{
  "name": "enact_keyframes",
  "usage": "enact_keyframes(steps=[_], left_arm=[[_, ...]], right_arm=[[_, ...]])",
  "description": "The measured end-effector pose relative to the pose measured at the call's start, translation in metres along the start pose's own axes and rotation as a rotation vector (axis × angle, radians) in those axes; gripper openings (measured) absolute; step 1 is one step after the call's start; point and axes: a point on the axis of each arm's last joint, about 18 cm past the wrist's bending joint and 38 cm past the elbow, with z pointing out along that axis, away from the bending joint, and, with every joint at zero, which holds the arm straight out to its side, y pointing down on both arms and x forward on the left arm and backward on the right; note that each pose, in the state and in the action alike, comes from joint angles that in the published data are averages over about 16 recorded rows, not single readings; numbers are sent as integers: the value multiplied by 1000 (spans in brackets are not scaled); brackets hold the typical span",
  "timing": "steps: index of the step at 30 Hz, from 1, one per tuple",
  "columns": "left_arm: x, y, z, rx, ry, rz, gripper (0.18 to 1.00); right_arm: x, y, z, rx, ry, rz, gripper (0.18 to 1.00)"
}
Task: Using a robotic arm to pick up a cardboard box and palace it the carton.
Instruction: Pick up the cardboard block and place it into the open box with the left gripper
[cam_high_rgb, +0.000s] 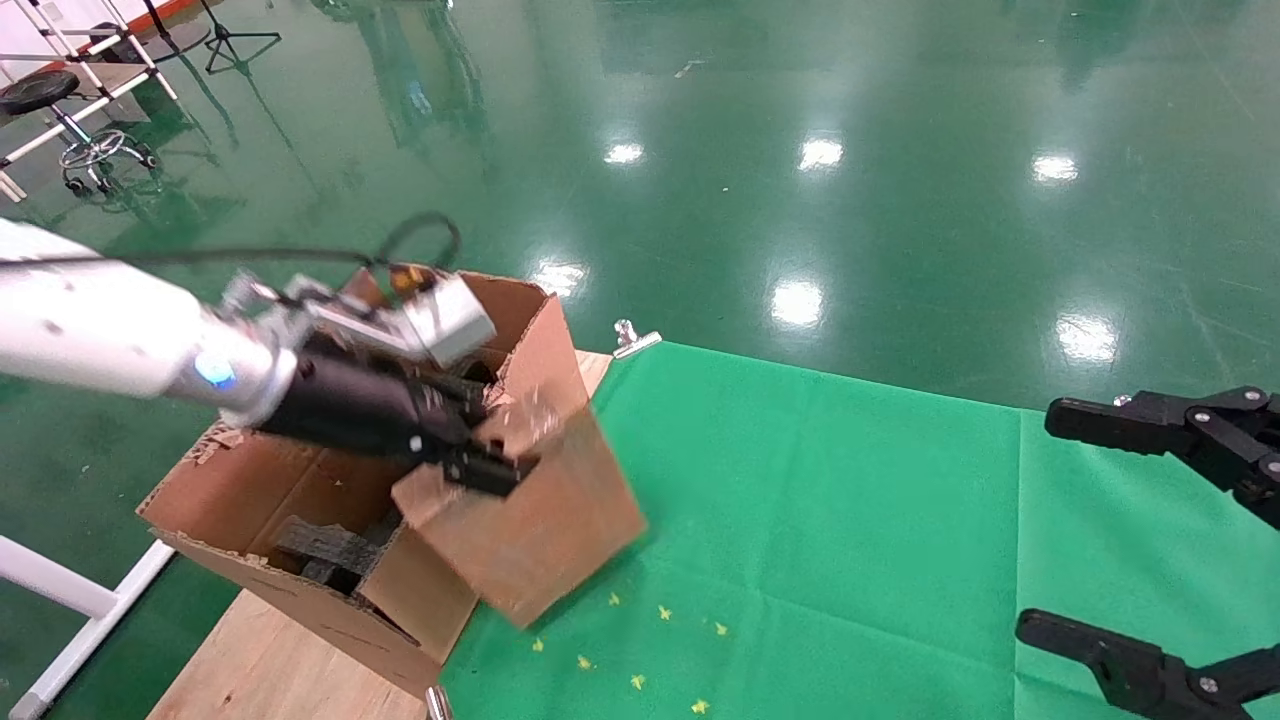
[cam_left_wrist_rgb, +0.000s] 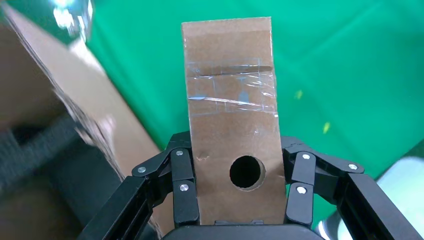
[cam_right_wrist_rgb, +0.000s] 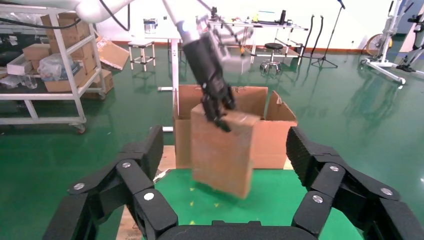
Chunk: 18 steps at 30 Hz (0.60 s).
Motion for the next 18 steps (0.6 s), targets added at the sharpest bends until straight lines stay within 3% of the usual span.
enact_keyframes(steps=[10, 18], left_arm=[[-42, -34, -90, 230, -90, 46, 378], [-95, -13, -138, 209, -276, 40, 369]], right_arm=[[0, 0, 0, 0, 0, 0, 955], [0, 0, 0, 0, 0, 0, 995]])
